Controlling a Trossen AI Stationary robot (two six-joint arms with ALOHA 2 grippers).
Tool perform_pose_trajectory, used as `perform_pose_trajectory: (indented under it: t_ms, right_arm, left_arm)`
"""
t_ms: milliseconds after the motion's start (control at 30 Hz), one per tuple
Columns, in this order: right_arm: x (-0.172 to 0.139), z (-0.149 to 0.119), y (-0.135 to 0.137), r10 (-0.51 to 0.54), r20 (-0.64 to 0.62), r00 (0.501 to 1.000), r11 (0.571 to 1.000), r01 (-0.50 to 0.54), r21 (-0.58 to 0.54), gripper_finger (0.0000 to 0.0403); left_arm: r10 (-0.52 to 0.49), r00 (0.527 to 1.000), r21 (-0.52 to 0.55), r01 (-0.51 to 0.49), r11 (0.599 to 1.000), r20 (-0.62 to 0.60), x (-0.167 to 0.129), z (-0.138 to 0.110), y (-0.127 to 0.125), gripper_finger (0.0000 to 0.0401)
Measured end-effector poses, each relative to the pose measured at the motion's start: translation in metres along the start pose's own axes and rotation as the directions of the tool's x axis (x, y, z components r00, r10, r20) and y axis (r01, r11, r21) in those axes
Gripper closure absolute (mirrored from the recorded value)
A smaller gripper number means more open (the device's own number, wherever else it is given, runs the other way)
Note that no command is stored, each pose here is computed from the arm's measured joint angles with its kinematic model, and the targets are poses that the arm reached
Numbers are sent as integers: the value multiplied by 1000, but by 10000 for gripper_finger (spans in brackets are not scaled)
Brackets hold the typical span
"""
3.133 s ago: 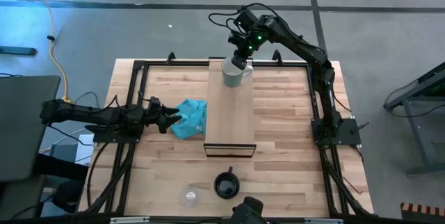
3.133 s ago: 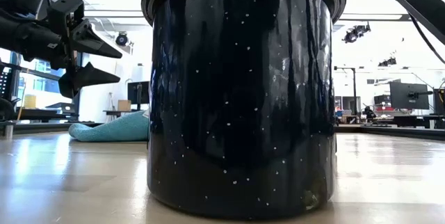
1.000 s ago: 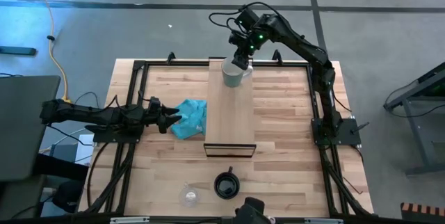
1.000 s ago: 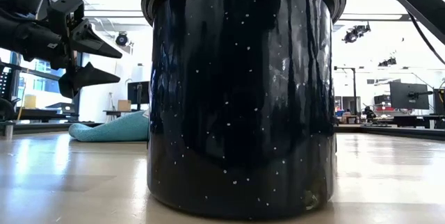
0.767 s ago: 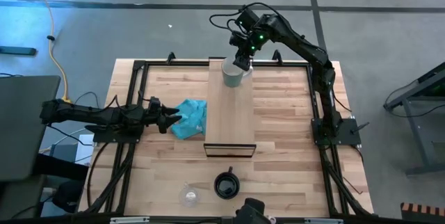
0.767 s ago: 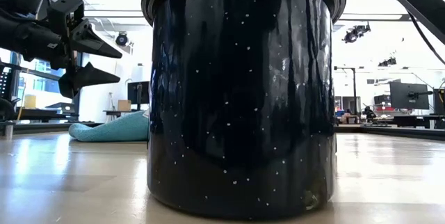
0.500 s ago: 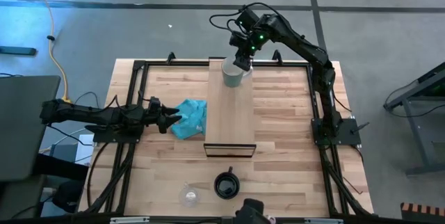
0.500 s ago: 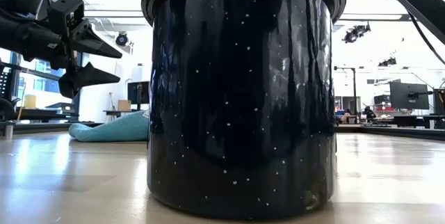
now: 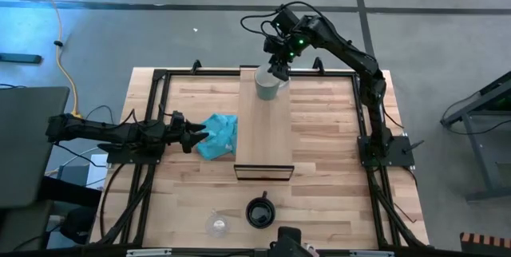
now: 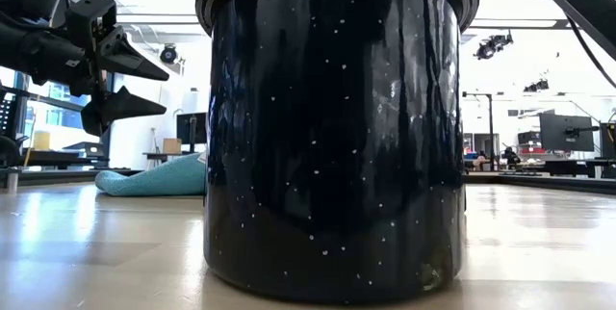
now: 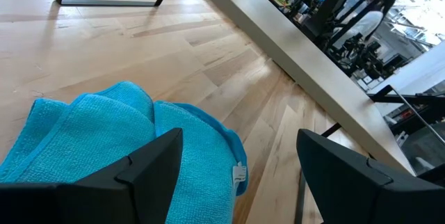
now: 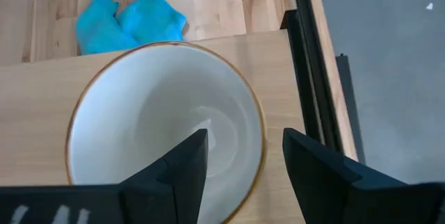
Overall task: Stack small to large cups/mugs on shelf
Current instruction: Put the black mug on the shelf
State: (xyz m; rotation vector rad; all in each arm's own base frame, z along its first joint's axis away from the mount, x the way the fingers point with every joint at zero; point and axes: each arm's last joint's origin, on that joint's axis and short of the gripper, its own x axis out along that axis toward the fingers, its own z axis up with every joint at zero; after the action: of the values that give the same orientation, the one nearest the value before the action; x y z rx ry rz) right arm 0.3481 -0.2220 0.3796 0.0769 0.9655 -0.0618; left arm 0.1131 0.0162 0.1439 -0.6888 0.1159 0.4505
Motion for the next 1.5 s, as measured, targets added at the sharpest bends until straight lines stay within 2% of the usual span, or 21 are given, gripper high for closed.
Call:
perform_pose_trajectory:
  t_ms: [200, 467, 1067, 1367, 1500]
  right_arm:
    - [-7, 0, 2, -14, 8, 1000, 1000, 14, -9, 224]
    - [-32, 0, 10, -34, 57, 998, 999, 36, -25, 224]
    - [-116, -13, 45, -87, 194, 977, 992, 103, -75, 224]
    - [-161, -30, 68, -102, 253, 962, 990, 123, -66, 224]
    - [-180, -38, 79, -78, 299, 951, 991, 107, -82, 224]
  left_arm:
    - [0, 1000, 0, 0, 1000, 0, 0, 0, 0, 130]
    - [0, 1000, 0, 0, 1000, 0, 0, 0, 0, 130]
    - [0, 1000, -4, 0, 1000, 1, 0, 0, 0, 130]
    - [-1, 1000, -6, 1, 1000, 1, 0, 0, 0, 130]
    - [-3, 1000, -91, 3, 996, 0, 0, 0, 0, 130]
